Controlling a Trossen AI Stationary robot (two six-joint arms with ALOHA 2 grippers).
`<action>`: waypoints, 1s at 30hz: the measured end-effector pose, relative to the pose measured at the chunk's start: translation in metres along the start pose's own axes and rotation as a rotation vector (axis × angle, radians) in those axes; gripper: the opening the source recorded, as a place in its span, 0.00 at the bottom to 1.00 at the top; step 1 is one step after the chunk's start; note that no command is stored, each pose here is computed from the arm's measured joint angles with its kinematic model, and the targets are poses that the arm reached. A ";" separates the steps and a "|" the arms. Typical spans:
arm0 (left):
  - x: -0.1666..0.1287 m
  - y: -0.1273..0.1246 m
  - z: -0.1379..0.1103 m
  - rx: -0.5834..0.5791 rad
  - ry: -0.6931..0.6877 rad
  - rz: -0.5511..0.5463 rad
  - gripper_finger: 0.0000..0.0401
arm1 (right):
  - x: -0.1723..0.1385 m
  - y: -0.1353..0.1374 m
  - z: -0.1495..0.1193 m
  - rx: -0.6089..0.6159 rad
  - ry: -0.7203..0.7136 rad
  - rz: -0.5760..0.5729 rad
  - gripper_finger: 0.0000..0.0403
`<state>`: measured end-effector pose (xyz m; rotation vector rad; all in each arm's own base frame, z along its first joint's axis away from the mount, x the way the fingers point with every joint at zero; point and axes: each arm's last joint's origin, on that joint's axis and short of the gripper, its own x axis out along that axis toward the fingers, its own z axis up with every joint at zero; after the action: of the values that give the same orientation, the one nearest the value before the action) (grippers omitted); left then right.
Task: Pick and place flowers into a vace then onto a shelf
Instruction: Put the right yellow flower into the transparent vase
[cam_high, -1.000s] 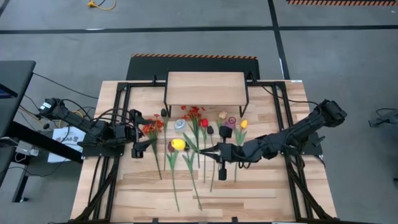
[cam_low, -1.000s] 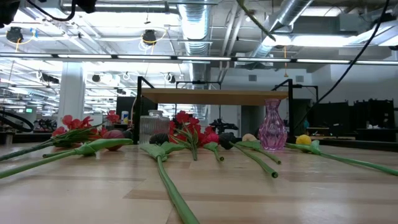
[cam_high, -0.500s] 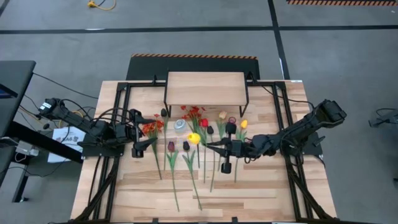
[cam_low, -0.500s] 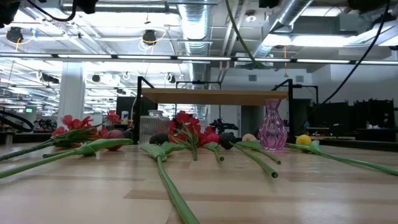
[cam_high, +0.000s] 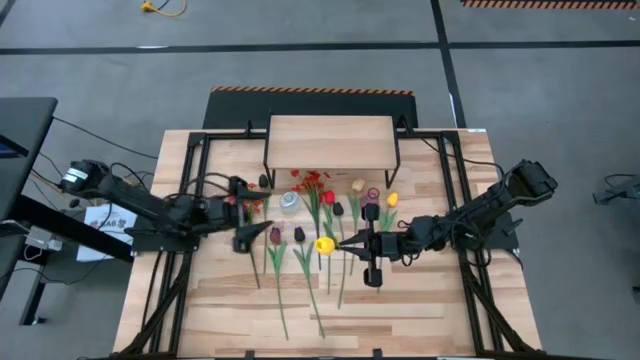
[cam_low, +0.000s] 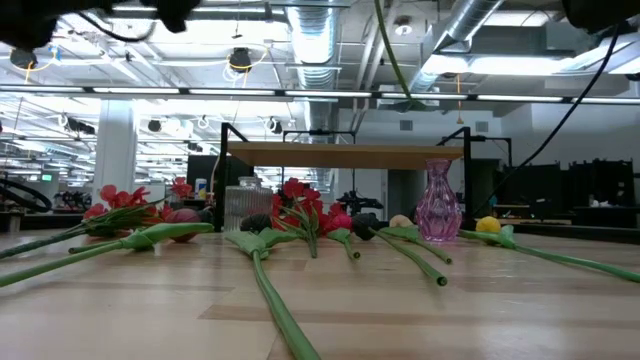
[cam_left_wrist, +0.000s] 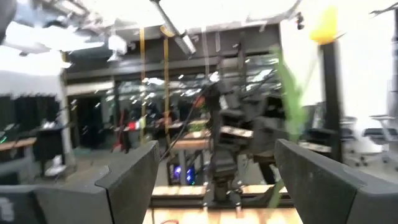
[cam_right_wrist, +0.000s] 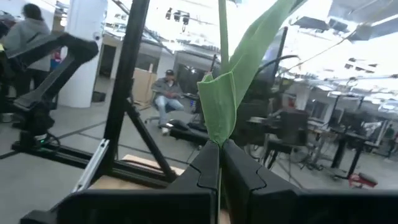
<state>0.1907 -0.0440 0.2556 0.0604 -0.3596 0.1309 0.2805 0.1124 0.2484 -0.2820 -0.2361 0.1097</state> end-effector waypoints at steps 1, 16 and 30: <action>0.008 -0.001 -0.003 -0.006 0.017 0.007 0.77 | -0.001 0.000 -0.001 0.008 0.004 0.003 0.00; 0.111 -0.021 -0.034 0.187 0.232 0.058 0.77 | -0.019 -0.031 -0.029 0.080 0.055 -0.111 0.00; 0.113 -0.026 -0.036 0.116 0.246 -0.109 0.77 | -0.029 -0.044 -0.037 0.071 0.114 -0.101 0.00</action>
<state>0.3114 -0.0537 0.2611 0.1762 -0.1019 0.0501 0.2647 0.0568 0.2200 -0.2047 -0.1331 0.0016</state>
